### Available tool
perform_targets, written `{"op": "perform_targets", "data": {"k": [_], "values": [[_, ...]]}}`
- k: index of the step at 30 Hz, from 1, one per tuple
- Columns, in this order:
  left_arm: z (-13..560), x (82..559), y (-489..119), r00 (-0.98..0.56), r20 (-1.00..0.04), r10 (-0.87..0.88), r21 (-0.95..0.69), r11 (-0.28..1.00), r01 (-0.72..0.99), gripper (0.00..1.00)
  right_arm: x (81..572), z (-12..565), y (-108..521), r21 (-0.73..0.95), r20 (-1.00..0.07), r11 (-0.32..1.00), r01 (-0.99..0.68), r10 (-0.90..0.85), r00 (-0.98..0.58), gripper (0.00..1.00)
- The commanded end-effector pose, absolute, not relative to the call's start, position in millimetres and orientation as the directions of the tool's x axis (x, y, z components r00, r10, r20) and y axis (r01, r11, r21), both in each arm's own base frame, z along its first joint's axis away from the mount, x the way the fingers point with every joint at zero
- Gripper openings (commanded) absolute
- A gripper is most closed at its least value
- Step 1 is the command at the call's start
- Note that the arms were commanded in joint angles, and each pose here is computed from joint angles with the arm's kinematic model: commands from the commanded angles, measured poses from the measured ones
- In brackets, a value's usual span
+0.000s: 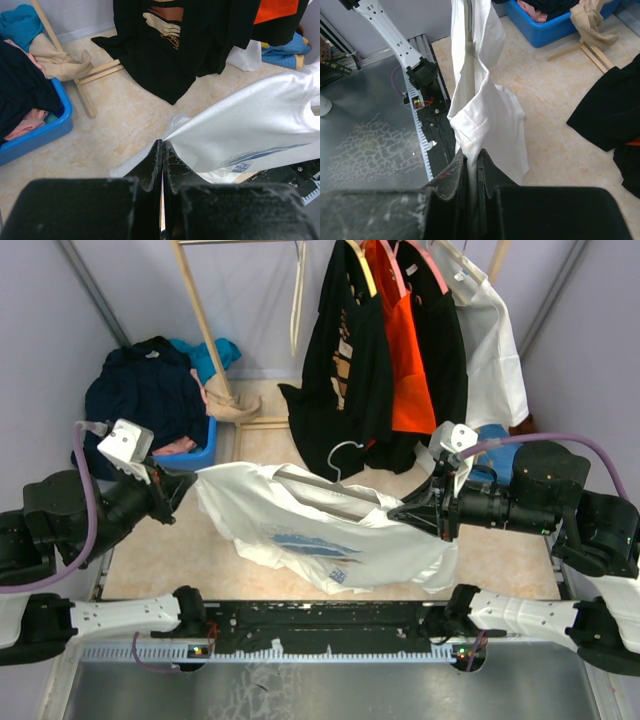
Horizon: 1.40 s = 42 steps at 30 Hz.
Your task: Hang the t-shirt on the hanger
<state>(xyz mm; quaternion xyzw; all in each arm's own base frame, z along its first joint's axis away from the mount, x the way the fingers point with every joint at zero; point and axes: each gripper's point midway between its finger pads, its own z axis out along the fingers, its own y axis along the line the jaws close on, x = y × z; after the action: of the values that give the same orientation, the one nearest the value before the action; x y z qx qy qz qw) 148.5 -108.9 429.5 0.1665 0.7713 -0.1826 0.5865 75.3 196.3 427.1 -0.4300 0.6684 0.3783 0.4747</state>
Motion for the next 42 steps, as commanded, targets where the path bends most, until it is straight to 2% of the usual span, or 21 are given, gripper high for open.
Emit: {"op": "perform_targets", "data": {"k": [1, 3, 7, 9, 15, 21, 27, 32, 42], "values": [[436, 146, -93, -0.251, -0.968, 0.006, -0.108, 0.891, 0.441, 0.0, 76, 463, 199, 0.073, -0.988, 0.33, -0.941, -0.104, -0.113, 0.0], [437, 146, -96, -0.25, -0.968, 0.01, -0.107, 0.885, 0.452, 0.01, 76, 464, 200, 0.074, -0.988, 0.328, -0.942, -0.103, -0.114, 0.0], [454, 146, -108, -0.217, -0.976, 0.001, -0.109, 0.861, 0.496, 0.27, 77, 464, 203, 0.073, -0.988, 0.325, -0.943, -0.103, -0.112, 0.0], [469, 147, -111, -0.192, -0.981, -0.002, -0.102, 0.855, 0.509, 0.36, 78, 464, 205, 0.073, -0.988, 0.324, -0.943, -0.106, -0.113, 0.0], [504, 143, -126, -0.107, -0.994, 0.025, -0.045, 0.796, 0.604, 0.45, 76, 460, 210, 0.078, -0.985, 0.301, -0.95, -0.123, -0.12, 0.0], [500, 124, -150, -0.092, -0.992, 0.083, -0.013, 0.675, 0.738, 0.58, 65, 452, 216, 0.09, -0.978, 0.228, -0.969, -0.164, -0.129, 0.0], [489, 104, -165, -0.149, -0.985, 0.087, -0.071, 0.583, 0.809, 0.6, 63, 458, 213, 0.052, -0.985, 0.21, -0.976, -0.149, -0.085, 0.0], [488, 104, -162, -0.158, -0.984, 0.086, -0.078, 0.586, 0.806, 0.61, 65, 488, 206, -0.018, -0.997, 0.232, -0.973, -0.074, 0.001, 0.0], [542, 97, -132, -0.032, -0.994, -0.108, -0.09, 0.586, 0.805, 0.63, 55, 504, 219, -0.054, -0.998, 0.134, -0.989, -0.031, 0.051, 0.0]]}}
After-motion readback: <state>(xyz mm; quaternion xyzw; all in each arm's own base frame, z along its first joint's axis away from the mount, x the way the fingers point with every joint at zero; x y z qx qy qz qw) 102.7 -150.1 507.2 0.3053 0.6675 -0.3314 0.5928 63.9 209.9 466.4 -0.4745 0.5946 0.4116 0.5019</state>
